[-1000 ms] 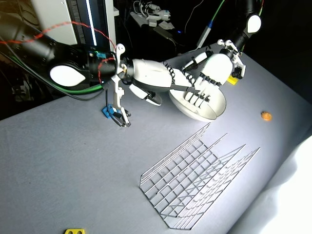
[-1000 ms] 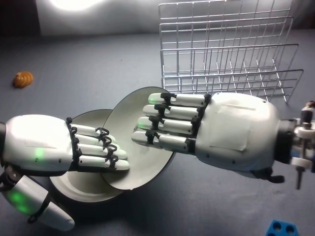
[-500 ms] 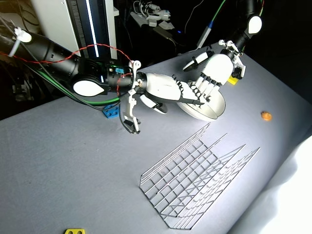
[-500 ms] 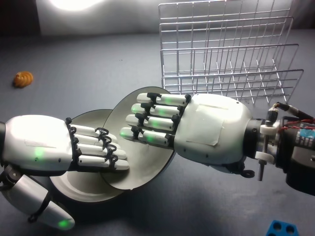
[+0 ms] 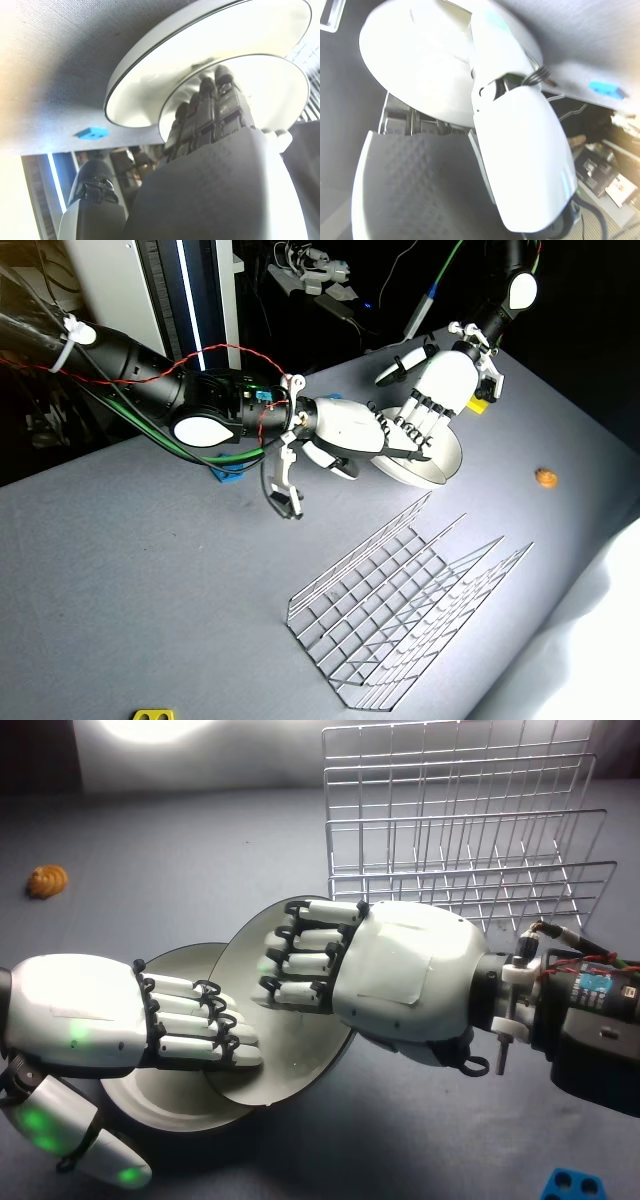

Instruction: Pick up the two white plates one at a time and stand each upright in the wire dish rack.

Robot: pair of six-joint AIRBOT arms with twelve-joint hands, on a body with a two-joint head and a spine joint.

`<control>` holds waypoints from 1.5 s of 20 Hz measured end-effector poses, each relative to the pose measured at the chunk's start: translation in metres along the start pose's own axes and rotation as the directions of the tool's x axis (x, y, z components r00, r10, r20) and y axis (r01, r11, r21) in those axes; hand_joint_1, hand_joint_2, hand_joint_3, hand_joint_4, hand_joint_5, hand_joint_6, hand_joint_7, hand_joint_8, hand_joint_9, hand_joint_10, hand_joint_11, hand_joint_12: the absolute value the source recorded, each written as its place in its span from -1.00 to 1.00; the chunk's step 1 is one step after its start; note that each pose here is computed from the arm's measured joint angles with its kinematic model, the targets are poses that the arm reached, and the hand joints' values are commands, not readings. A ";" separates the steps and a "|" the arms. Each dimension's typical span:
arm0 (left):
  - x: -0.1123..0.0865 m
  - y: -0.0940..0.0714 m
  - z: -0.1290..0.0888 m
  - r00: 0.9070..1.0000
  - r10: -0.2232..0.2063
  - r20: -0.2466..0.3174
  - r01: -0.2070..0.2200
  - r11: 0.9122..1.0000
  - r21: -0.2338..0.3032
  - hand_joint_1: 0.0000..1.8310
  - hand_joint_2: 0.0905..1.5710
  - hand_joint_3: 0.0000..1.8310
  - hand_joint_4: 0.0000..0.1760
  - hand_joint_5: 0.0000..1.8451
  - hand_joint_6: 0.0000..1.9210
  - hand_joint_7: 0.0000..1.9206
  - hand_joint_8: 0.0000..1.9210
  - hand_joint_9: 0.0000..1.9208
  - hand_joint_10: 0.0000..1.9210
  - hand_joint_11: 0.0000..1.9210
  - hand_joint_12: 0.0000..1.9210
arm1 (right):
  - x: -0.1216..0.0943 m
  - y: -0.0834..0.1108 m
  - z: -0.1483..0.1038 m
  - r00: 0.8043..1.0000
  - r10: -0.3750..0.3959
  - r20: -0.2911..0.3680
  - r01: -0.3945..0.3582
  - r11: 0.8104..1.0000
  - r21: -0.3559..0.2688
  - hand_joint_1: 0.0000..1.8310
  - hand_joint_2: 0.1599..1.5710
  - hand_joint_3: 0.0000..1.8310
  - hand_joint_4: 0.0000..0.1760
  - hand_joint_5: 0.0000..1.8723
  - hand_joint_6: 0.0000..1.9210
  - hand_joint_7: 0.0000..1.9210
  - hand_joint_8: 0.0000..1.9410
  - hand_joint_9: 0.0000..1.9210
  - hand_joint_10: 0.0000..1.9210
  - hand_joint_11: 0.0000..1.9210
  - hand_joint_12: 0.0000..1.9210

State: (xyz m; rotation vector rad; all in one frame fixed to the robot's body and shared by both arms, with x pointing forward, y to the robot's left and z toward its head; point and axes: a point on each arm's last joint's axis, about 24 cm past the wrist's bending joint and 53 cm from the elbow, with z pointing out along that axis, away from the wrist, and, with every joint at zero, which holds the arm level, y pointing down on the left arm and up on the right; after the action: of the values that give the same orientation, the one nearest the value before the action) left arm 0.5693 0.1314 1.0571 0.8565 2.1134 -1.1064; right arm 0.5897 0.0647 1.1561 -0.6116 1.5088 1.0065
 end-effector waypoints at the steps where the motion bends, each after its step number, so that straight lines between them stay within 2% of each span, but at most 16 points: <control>1: 0.000 0.000 0.000 1.000 0.000 0.000 0.000 1.000 0.000 -1.00 0.38 -1.00 -1.00 -0.93 -1.00 -0.95 -1.00 -0.94 -1.00 -1.00 -0.75 | 0.001 -0.002 0.001 1.000 0.005 -0.001 -0.005 1.000 0.006 0.29 0.48 -0.99 -1.00 -0.18 0.15 -0.16 0.01 -0.27 -0.54 -0.70 0.51; 2: 0.000 0.000 0.000 1.000 0.001 0.000 -0.001 1.000 0.002 -1.00 0.39 -1.00 -1.00 -0.92 -1.00 -0.95 -1.00 -0.94 -1.00 -1.00 -0.74 | -0.003 -0.003 0.003 1.000 0.010 0.014 -0.010 1.000 0.006 0.30 0.45 -1.00 -1.00 -0.08 0.25 -0.12 0.12 -0.15 -0.44 -0.56 0.49; 3: 0.000 0.000 0.000 1.000 -0.001 0.001 0.001 1.000 0.001 -1.00 0.40 -1.00 -1.00 -0.92 -1.00 -0.94 -0.99 -0.93 -0.99 -1.00 -0.74 | -0.009 -0.001 0.004 0.999 0.004 0.035 -0.004 1.000 0.001 0.31 0.42 -1.00 -0.92 -0.03 0.21 -0.06 0.08 -0.08 -0.39 -0.47 0.46; 4: 0.000 0.001 0.000 1.000 -0.002 0.001 0.002 1.000 0.001 -1.00 0.40 -1.00 -1.00 -0.93 -1.00 -0.95 -1.00 -0.94 -1.00 -1.00 -0.77 | -0.012 -0.001 0.004 0.999 -0.005 0.043 0.005 1.000 -0.003 0.33 0.35 -1.00 -0.80 0.06 0.08 0.05 -0.06 0.04 -0.34 -0.32 0.42; 5: 0.000 0.001 0.000 1.000 0.000 0.000 0.000 1.000 0.001 -1.00 0.40 -1.00 -1.00 -0.92 -1.00 -0.95 -1.00 -0.94 -1.00 -1.00 -0.77 | -0.014 0.000 0.004 0.999 -0.007 0.051 0.008 1.000 -0.006 0.34 0.34 -1.00 -0.76 0.05 0.08 0.08 -0.08 0.07 -0.34 -0.28 0.40; 6: 0.000 0.001 0.000 1.000 -0.001 0.001 0.001 1.000 0.001 -1.00 0.40 -1.00 -1.00 -0.92 -1.00 -0.94 -1.00 -0.93 -1.00 -1.00 -0.72 | -0.016 0.001 0.004 0.998 -0.011 0.060 0.011 1.000 -0.011 0.47 0.33 -0.99 -1.00 -0.02 0.12 0.06 -0.10 0.03 0.08 -0.23 0.41; 7: 0.000 0.001 0.000 1.000 -0.001 0.001 0.001 1.000 0.001 -1.00 0.40 -1.00 -1.00 -0.93 -1.00 -0.95 -1.00 -0.94 -1.00 -1.00 -0.74 | -0.017 0.002 0.004 0.998 -0.012 0.065 0.013 1.000 -0.011 0.50 0.35 -1.00 -1.00 -0.05 0.14 0.06 -0.09 0.00 0.20 -0.24 0.44; 8: 0.000 0.001 0.000 1.000 -0.001 0.001 0.001 1.000 0.001 -1.00 0.40 -1.00 -1.00 -0.93 -1.00 -0.94 -0.99 -0.93 -0.99 -1.00 -0.74 | -0.018 0.002 0.004 0.998 -0.020 0.067 0.021 1.000 -0.014 0.50 0.35 -1.00 -1.00 -0.07 0.17 0.05 -0.07 -0.02 0.23 -0.25 0.45; 11: -0.003 0.001 -0.002 1.000 0.007 0.002 -0.007 1.000 -0.003 -1.00 0.41 -1.00 -1.00 -0.94 -1.00 -0.96 -1.00 -0.95 -1.00 -1.00 -0.76 | -0.018 0.003 0.004 0.997 -0.024 0.068 0.025 1.000 -0.016 0.50 0.37 -1.00 -1.00 -0.10 0.21 0.03 -0.05 -0.04 0.27 -0.29 0.47; 15: -0.022 -0.004 -0.009 0.999 0.038 0.029 -0.038 0.999 -0.005 -1.00 0.40 -1.00 -1.00 -0.92 -1.00 -0.94 -1.00 -0.92 -1.00 -1.00 -0.73 | -0.021 0.005 0.007 0.998 -0.013 0.066 0.014 1.000 -0.015 0.49 0.38 -1.00 -1.00 -0.09 0.21 0.00 0.00 -0.06 0.29 -0.30 0.48; 16: -0.028 -0.004 -0.012 0.998 0.043 0.037 -0.043 0.999 -0.009 -1.00 0.40 -1.00 -1.00 -0.88 -1.00 -0.89 -0.99 -0.89 -0.99 -1.00 -0.65 | -0.023 0.006 0.007 0.998 -0.011 0.064 0.012 1.000 -0.015 0.50 0.36 -1.00 -1.00 -0.08 0.16 0.01 -0.01 0.01 0.21 -0.26 0.41; 18: -0.043 -0.006 -0.026 0.996 0.039 0.074 -0.037 0.999 -0.018 -1.00 0.40 -1.00 -1.00 -0.83 -0.99 -0.84 -0.99 -0.86 -0.99 -1.00 -0.59 | -0.025 0.008 0.005 0.998 -0.009 0.061 0.010 1.000 -0.016 0.51 0.33 -1.00 -1.00 -0.07 0.11 0.05 -0.06 0.07 0.11 -0.18 0.32; 20: -0.053 -0.006 -0.038 0.994 0.044 0.099 -0.041 0.999 -0.026 -1.00 0.40 -1.00 -1.00 -0.78 -0.99 -0.80 -0.99 -0.83 -0.99 -1.00 -0.53 | -0.027 0.014 0.006 0.998 -0.002 0.061 0.003 1.000 -0.026 0.50 0.34 -1.00 -1.00 -0.08 0.14 0.04 -0.03 0.03 0.15 -0.21 0.30; 25: -0.062 -0.006 -0.063 0.992 0.023 0.122 -0.018 0.999 -0.038 -1.00 0.39 -1.00 -1.00 -0.78 -1.00 -0.77 -0.99 -0.80 -0.99 -1.00 -0.44 | -0.037 0.025 0.008 0.998 0.012 0.068 -0.009 0.999 -0.041 0.50 0.36 -1.00 -1.00 -0.05 0.15 0.01 0.00 -0.03 0.22 -0.25 0.42; 29: -0.066 -0.009 -0.079 0.991 0.011 0.134 -0.004 0.999 -0.048 -1.00 0.39 -1.00 -1.00 -0.84 -1.00 -0.81 -1.00 -0.83 -1.00 -1.00 -0.56 | -0.048 0.026 0.010 0.996 0.042 0.081 -0.039 0.999 -0.035 0.50 0.34 -1.00 -1.00 -0.01 0.09 0.06 -0.05 -0.02 0.19 -0.26 0.45; 30: -0.066 -0.010 -0.083 0.991 0.008 0.134 -0.001 0.999 -0.050 -1.00 0.40 -1.00 -1.00 -0.82 -1.00 -0.80 -0.99 -0.81 -0.99 -1.00 -0.49 | -0.054 0.029 0.010 0.995 0.052 0.088 -0.049 0.998 -0.037 0.50 0.35 -1.00 -1.00 -0.02 0.12 0.03 -0.01 -0.05 0.22 -0.28 0.46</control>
State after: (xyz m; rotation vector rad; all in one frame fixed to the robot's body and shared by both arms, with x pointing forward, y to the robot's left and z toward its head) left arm 0.5852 0.1806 1.1504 0.7420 2.0186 -1.0743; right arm 0.5819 0.0790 1.2160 -0.5487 1.4363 1.0872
